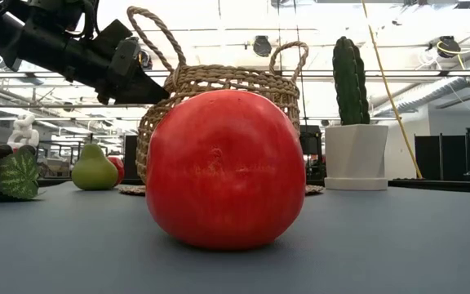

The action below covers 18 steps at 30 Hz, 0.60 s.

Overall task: Build produce basket
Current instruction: Put the lime into the brown basket

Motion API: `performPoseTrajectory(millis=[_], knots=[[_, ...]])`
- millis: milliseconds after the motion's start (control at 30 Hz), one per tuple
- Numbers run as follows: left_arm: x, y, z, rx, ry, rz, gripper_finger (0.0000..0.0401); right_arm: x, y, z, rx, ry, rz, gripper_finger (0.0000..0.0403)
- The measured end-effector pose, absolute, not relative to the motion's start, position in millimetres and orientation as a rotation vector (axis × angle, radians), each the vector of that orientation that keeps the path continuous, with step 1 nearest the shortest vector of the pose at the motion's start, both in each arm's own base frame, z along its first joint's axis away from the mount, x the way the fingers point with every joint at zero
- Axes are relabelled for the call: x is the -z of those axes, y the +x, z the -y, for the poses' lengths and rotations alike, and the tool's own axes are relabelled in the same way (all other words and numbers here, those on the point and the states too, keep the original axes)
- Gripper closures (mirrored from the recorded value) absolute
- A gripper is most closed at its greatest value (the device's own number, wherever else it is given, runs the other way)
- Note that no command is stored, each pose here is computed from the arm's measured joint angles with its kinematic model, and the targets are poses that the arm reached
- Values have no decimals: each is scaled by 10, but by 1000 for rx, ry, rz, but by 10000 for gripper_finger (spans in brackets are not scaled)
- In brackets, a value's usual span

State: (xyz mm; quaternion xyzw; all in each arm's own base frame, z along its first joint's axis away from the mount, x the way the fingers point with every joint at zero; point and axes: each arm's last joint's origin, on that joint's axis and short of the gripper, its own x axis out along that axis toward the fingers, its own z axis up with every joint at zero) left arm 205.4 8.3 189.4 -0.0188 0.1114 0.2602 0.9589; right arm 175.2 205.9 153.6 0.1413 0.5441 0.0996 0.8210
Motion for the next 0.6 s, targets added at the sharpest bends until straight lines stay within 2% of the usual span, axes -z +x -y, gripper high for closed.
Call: performPoseTrajectory(millis=[133,267,600], knots=[[-1894,2054,-83,-525,-13,-233,197,-1623,1808,-1963,-190,243,-1078,143],[-1892,2053,-83,-523,-5,-237,197,-1756,1863,-1811,-167,75,-945,143],[-1885,2051,-85,-520,25,-252,197,-2456,2071,-1342,-71,-315,-467,142]])
